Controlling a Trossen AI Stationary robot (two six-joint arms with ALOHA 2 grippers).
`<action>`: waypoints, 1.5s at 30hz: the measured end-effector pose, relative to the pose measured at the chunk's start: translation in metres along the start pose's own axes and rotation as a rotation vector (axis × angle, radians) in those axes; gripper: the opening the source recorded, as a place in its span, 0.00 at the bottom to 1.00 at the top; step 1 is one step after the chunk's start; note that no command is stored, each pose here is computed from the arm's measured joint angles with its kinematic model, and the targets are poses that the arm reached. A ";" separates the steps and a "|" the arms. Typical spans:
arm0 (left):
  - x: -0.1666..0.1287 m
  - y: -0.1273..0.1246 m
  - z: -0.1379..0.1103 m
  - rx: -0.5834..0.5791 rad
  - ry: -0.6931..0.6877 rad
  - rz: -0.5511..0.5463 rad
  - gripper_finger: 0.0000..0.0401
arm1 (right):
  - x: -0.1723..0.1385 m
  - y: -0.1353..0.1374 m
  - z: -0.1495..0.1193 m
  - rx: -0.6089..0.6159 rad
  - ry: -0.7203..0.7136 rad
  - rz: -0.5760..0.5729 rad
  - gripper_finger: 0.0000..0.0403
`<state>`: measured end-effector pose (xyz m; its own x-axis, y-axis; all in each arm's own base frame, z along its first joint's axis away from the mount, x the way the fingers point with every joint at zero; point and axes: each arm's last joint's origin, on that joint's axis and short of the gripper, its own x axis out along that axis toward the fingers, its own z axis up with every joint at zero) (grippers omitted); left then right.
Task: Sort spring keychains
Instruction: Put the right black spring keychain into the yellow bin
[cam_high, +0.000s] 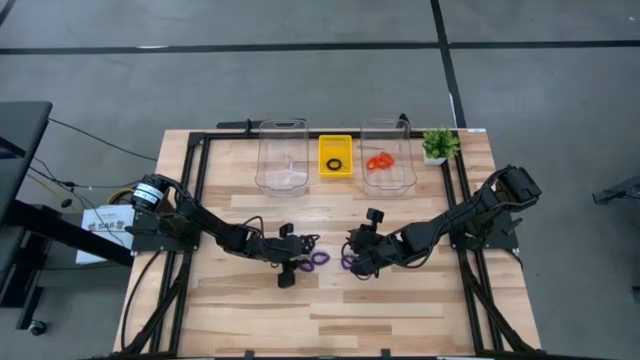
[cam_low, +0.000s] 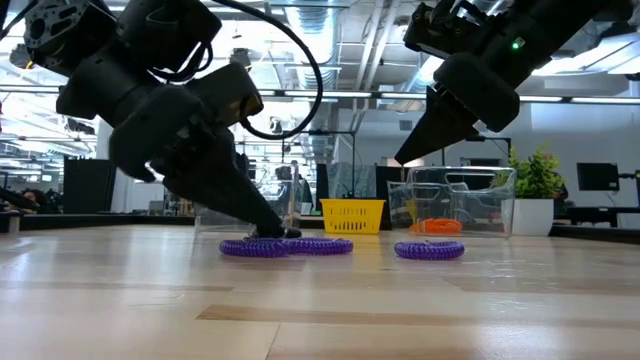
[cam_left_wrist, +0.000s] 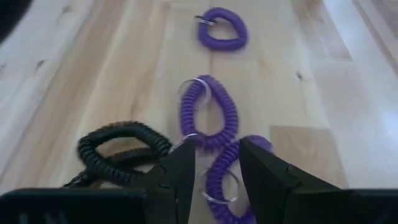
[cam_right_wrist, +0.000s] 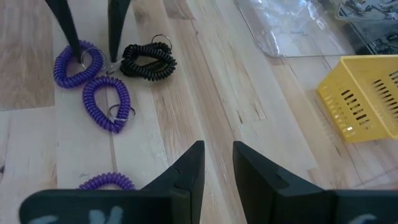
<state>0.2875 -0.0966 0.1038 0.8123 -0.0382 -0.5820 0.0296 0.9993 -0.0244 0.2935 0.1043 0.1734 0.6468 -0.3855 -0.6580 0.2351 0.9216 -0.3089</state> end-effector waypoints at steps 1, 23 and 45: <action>0.000 0.000 0.000 0.020 0.002 -0.010 0.30 | 0.000 0.000 0.000 0.000 0.000 0.000 0.19; -0.005 -0.012 -0.002 0.392 -0.024 0.188 0.30 | 0.000 0.000 -0.001 -0.024 0.006 -0.002 0.19; 0.002 0.016 -0.003 0.352 0.056 0.135 0.26 | 0.000 0.000 -0.001 -0.059 0.006 -0.003 0.19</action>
<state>0.2881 -0.0809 0.1001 0.7895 0.1033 -0.6050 0.1310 0.9347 0.3305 0.2930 0.1038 0.1730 0.6416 -0.3884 -0.6614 0.1933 0.9163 -0.3506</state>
